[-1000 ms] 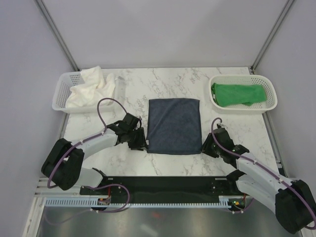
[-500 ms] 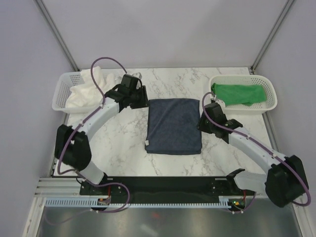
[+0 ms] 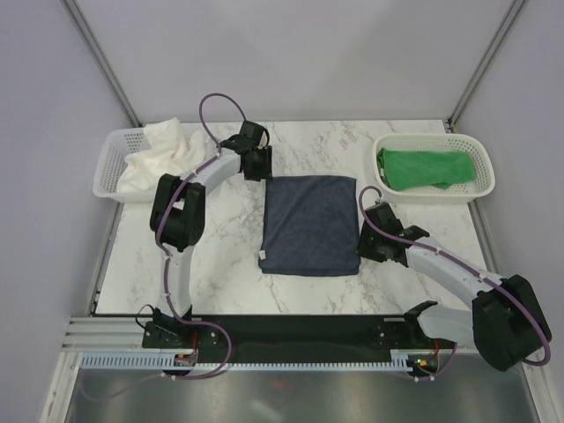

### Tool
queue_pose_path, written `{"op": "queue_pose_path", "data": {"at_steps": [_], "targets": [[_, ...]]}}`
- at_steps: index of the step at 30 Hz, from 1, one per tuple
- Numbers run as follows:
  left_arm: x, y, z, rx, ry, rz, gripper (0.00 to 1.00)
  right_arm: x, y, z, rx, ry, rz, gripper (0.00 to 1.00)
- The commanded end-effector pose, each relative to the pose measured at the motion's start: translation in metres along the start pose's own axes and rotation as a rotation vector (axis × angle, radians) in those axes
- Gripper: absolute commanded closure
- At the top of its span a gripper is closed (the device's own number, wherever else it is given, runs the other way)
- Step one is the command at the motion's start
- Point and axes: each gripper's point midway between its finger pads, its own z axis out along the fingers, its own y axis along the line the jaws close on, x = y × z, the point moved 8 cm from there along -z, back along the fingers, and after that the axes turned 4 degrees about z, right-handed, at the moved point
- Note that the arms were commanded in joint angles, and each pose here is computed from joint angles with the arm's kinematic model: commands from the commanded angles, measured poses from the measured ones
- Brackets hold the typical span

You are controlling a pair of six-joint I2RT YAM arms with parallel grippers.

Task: Fold and stack the towels
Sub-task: Fold the towel

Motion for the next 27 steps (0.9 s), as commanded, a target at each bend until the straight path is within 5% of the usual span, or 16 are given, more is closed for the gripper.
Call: {"op": "queue_pose_path", "data": {"at_steps": [1, 11, 17, 21, 24, 27], "targets": [[-0.021, -0.002, 0.006, 0.025, -0.056, 0.057, 0.5, 0.011, -0.003, -0.004, -0.038, 0.022, 0.059, 0.6], [-0.012, 0.008, 0.033, 0.027, -0.023, 0.036, 0.55, 0.029, -0.009, 0.003, -0.105, 0.032, 0.131, 0.6], [-0.011, 0.009, 0.041, 0.04, -0.017, 0.033, 0.61, 0.037, -0.019, 0.004, -0.079, 0.027, 0.135, 0.73], [-0.013, 0.012, 0.047, 0.044, -0.018, 0.021, 0.81, 0.044, -0.025, 0.006, -0.066, 0.043, 0.136, 0.97], [-0.014, 0.015, 0.048, 0.047, -0.017, 0.011, 0.98, 0.047, -0.029, 0.005, -0.052, 0.047, 0.129, 1.0], [-0.016, 0.017, 0.048, 0.049, -0.023, 0.002, 0.98, 0.048, -0.033, 0.003, -0.04, 0.04, 0.121, 1.0]]}}
